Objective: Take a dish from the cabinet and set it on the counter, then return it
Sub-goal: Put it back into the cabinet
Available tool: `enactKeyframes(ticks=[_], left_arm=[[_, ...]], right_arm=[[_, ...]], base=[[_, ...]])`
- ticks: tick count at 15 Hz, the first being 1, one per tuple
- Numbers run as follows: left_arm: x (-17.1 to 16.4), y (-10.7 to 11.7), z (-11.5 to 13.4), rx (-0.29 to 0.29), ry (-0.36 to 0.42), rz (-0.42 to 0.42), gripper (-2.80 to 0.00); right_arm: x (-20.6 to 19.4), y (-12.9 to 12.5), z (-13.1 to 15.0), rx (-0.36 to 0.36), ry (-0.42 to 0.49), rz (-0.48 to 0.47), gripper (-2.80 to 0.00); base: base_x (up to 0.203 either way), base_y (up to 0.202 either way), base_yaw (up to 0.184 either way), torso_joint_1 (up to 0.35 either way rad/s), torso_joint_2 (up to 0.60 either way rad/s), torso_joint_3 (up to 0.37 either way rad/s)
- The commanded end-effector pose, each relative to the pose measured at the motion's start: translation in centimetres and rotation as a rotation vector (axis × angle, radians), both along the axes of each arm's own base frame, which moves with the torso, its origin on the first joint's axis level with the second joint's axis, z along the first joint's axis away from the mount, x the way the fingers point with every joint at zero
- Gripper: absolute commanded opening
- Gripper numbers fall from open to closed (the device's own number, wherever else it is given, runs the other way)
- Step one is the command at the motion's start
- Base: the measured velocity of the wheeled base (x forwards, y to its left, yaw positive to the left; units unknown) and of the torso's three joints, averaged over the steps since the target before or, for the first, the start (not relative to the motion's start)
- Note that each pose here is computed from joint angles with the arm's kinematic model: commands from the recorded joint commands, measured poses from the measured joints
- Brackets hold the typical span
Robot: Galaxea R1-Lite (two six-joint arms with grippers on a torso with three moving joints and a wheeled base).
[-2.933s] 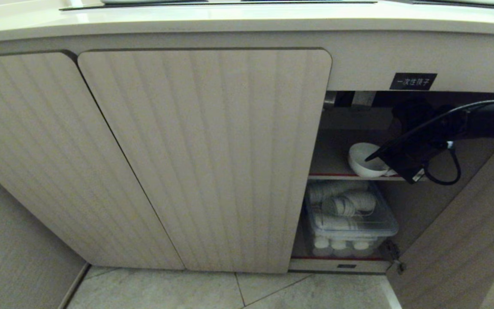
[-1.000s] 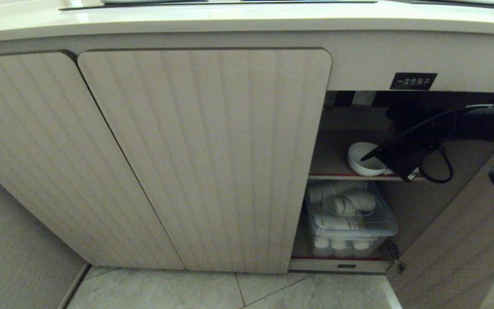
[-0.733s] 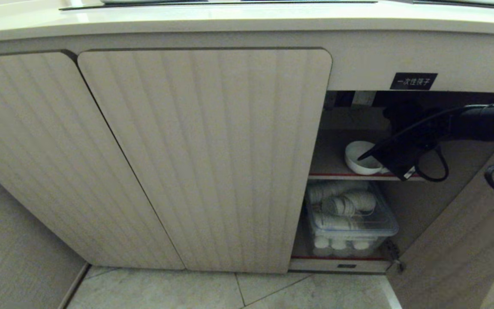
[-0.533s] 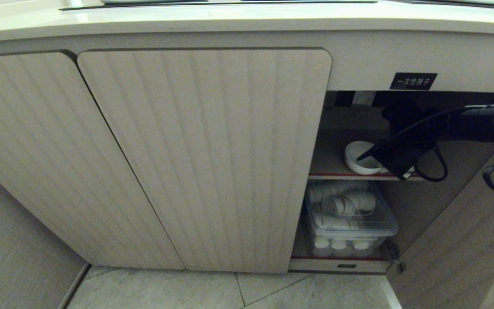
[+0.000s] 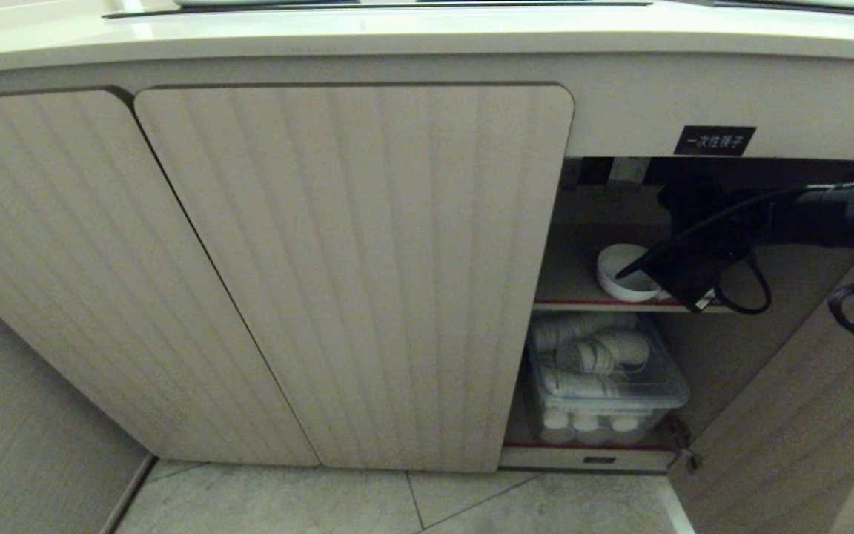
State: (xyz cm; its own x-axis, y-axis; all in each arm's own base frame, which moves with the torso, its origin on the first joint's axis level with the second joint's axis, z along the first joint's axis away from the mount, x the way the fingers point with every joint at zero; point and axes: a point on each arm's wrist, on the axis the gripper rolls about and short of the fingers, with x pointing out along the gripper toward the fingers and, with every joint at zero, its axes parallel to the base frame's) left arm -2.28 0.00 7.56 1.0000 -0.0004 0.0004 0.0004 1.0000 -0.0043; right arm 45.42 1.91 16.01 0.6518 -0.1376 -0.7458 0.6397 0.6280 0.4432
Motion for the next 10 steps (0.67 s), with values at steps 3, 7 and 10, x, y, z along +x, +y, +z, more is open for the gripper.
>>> enactKeyframes(ticks=[3,7,10], left_arm=[[0.0,0.0,-0.01,0.0,0.0,0.0,-2.8],[-0.01,0.0,0.03,0.0,-0.001,0.0,-2.8],[0.0,0.0,0.01,0.0,0.0,0.0,-2.8]], right_arm=[[0.12,0.08,-0.38,0.001,0.009,-0.004,-2.8],[0.21,0.08,-0.4,0.0,0.003,-0.005,-2.8],[0.19,0.08,-0.41,0.002,0.004,-0.004,0.0]], base=[[0.0,0.0,0.0,0.0,0.0,0.0],[0.0,0.0,0.0,0.0,0.0,0.0],[0.0,0.0,0.0,0.0,0.0,0.0]])
